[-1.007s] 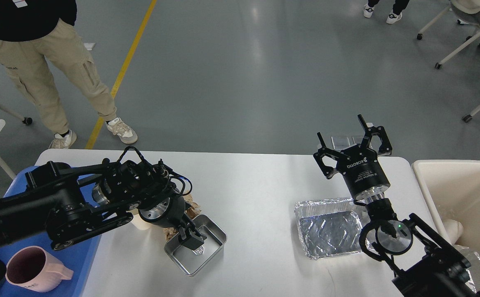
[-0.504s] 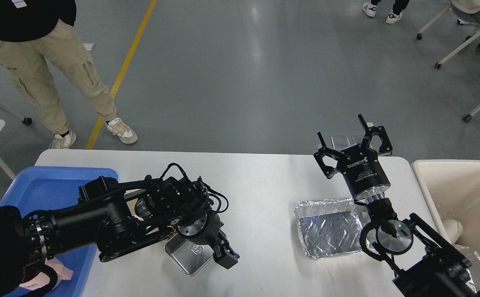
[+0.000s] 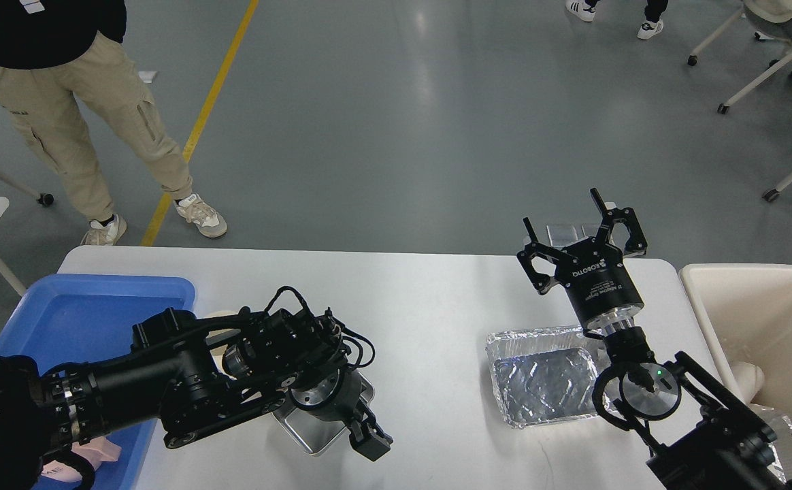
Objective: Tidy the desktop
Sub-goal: 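Lower the left gripper onto the small steel box and grasp it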
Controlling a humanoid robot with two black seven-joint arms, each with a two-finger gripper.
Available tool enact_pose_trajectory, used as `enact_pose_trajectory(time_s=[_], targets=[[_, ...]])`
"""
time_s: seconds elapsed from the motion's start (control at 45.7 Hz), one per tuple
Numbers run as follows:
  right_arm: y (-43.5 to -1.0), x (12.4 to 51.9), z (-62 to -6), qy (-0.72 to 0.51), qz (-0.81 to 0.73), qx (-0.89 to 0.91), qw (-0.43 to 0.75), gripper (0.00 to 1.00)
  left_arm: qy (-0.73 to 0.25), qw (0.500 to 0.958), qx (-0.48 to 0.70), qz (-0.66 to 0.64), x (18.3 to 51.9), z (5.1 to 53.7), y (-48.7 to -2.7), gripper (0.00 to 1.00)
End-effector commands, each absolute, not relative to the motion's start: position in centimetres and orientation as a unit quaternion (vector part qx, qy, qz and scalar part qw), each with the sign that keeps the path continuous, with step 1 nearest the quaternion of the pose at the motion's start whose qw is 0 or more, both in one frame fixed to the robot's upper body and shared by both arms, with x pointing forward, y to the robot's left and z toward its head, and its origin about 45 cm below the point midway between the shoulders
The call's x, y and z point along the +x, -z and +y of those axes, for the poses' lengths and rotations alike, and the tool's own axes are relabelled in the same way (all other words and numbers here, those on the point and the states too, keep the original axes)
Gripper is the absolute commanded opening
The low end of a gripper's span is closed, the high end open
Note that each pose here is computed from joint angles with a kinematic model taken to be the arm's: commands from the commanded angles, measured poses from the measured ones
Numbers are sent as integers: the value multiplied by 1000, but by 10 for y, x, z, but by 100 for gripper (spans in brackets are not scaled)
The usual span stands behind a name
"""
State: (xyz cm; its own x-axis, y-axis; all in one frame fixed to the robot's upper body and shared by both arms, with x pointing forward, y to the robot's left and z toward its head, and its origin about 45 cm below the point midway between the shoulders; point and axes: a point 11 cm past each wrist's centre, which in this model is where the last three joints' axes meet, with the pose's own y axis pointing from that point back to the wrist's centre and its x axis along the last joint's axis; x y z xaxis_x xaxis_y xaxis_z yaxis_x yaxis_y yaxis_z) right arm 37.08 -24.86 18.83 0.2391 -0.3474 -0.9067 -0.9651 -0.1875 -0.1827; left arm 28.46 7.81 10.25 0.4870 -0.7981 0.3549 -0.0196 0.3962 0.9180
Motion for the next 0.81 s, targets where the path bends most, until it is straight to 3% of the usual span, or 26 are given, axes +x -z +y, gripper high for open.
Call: enact_pose_trajectory(time_s=[0.0, 0.416, 0.788], targets=[[-188, 370, -249, -377, 488, -672, 410, 100, 271, 718, 478, -426, 284, 79, -101, 97], [-188, 370, -250, -377, 489, -671, 411, 100, 263, 721, 502, -399, 291, 101, -87, 96], [-187, 369, -252, -376, 491, -670, 411, 100, 259, 732, 496, -388, 296, 106, -83, 76]])
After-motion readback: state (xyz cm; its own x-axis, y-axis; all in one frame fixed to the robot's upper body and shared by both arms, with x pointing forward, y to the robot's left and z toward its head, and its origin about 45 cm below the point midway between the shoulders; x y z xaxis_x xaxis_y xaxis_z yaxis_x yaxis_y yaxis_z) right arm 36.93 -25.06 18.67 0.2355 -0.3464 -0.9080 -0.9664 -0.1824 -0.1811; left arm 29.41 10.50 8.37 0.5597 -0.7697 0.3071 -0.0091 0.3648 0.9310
